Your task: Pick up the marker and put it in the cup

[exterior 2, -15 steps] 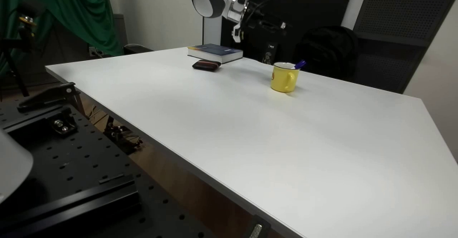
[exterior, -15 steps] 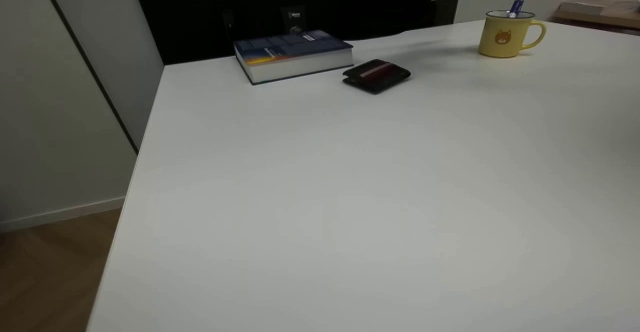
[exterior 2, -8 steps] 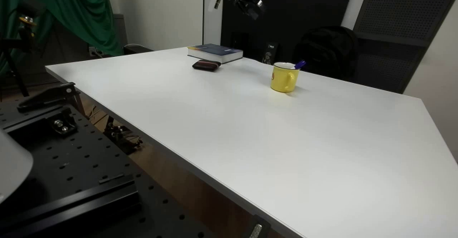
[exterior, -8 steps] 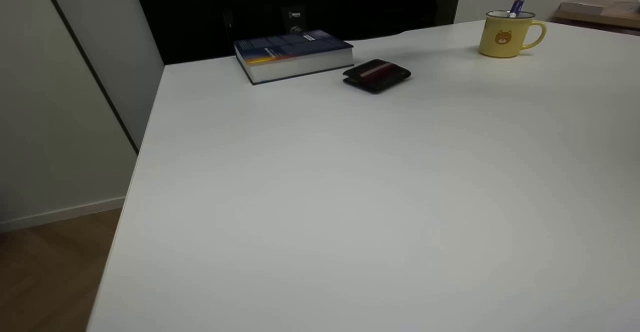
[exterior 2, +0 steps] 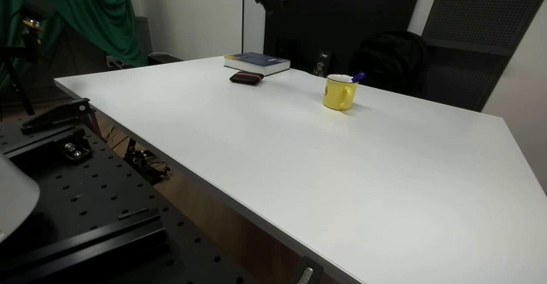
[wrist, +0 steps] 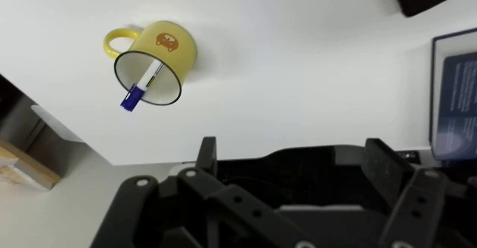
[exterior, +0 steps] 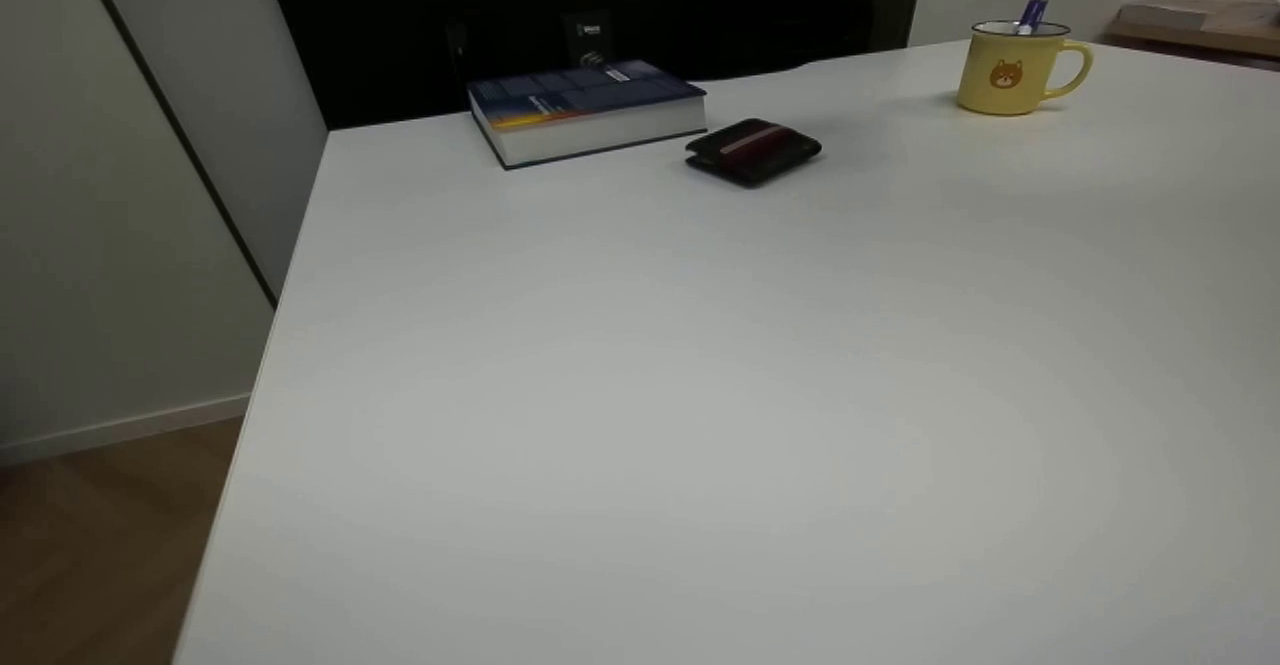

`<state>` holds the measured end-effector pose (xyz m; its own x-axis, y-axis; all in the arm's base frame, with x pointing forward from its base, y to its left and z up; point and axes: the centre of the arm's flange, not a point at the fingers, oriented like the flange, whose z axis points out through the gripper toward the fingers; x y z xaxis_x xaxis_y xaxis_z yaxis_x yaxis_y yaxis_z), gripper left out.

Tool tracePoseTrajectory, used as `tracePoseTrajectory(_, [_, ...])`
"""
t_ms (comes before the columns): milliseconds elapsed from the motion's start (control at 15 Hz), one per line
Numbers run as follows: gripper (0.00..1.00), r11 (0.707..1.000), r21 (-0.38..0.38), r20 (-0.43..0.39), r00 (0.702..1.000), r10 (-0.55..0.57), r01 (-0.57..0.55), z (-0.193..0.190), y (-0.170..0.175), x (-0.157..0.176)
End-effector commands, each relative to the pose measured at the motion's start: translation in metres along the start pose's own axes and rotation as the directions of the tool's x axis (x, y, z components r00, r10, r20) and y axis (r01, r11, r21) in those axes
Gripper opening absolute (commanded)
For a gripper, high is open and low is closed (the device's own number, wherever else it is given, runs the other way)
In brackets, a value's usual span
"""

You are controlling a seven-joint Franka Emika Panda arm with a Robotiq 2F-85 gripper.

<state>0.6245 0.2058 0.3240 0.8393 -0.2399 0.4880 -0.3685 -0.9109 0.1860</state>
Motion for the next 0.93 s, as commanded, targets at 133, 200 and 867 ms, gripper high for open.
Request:
tracePoseTrajectory(133, [1.00, 0.980, 0.147, 0.246, 0.954, -0.170, 0.136, -0.026, 0.023, -0.020])
tracePoseTrajectory(200, [1.00, 0.971, 0.180, 0.292, 0.934, -0.204, 0.156, -0.027, 0.024, -0.023])
tracePoseTrajectory(867, [1.00, 0.922, 0.272, 0.624, 0.679, -0.386, 0.274, -0.020, 0.035, -0.058])
